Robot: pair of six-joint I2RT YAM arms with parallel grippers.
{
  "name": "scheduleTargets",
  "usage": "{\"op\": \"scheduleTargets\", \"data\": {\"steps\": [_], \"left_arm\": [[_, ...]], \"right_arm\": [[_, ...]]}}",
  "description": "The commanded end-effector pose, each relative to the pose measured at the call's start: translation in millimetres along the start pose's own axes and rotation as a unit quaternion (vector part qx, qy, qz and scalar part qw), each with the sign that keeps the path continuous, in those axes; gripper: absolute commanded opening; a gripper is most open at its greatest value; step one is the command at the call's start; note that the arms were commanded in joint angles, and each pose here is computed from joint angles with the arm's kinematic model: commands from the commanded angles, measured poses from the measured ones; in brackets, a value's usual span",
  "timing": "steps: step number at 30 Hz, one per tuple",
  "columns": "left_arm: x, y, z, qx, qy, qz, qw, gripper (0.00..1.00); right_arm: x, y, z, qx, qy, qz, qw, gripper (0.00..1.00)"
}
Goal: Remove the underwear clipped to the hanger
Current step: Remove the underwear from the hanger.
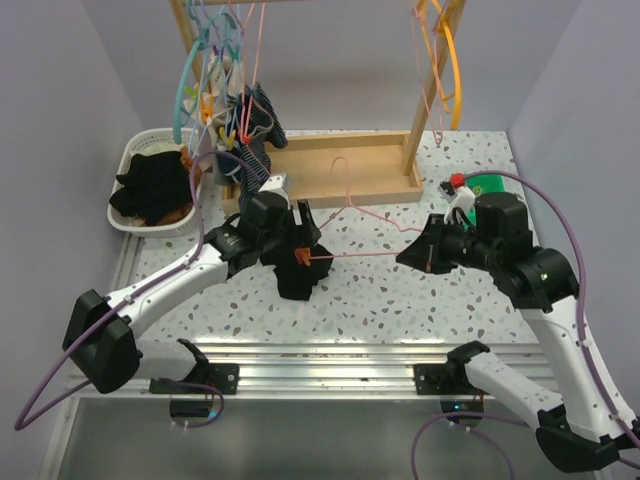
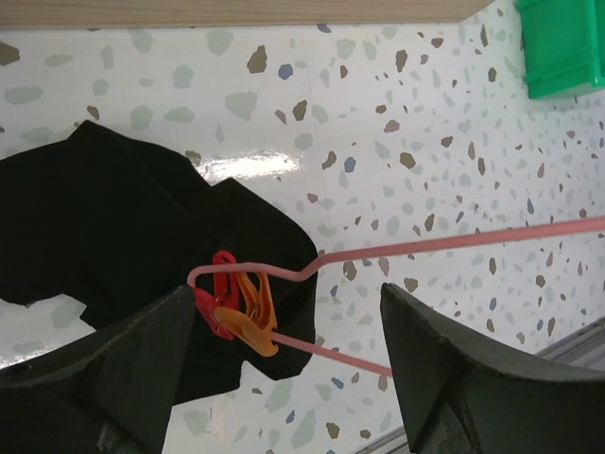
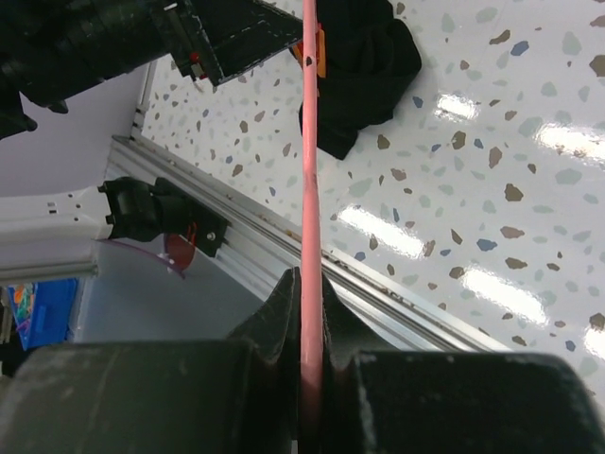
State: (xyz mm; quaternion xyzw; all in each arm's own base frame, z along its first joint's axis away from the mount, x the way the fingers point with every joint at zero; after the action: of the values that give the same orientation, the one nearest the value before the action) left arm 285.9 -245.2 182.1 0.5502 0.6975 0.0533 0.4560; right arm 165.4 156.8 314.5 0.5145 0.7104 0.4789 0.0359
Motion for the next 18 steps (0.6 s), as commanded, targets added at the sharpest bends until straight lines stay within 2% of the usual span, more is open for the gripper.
{"op": "scheduleTargets", "data": {"steps": [1,8,14,18], "left_arm": [[5.3,4.9,6.3,-0.011,0.037,-0.033,0.999,0.82],[33.5,-0.9,-5.2,-0.040,0.071,-0.059,0.995,0.80],[56.5,-26.6,-1.3,-0.021,0.076,-0.055,0.995,0.75],[53.6,-22.0,-3.2,-0.044,0.044,-0.043,0.997,0.74]], "right_arm": [[7.9,2.5,7.7,-0.024,0.034,0.016,0.999,0.00],[-10.4,-34.3,25.8,-0.017,0.026,0.047,0.998,0.00],[-11.2,-38.3,26.5,-0.040,0.032,0.060,0.997,0.00],[-5.8,-23.8,19.5,-0.068,0.035,0.060,0.995,0.00]]}}
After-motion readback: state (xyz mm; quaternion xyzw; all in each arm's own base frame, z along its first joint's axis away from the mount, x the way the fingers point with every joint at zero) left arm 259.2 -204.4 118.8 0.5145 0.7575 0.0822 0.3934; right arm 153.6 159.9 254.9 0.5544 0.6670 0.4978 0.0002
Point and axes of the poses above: each gripper's point midway between its finger pads, its own z axis out along the fingers, its own x axis along the line the jaws close on, y = z × x, the point moved 1 cm from there along -z, back along the fingers, and after that the axes turned 11 degrees about -z, right-handed, at the moved point
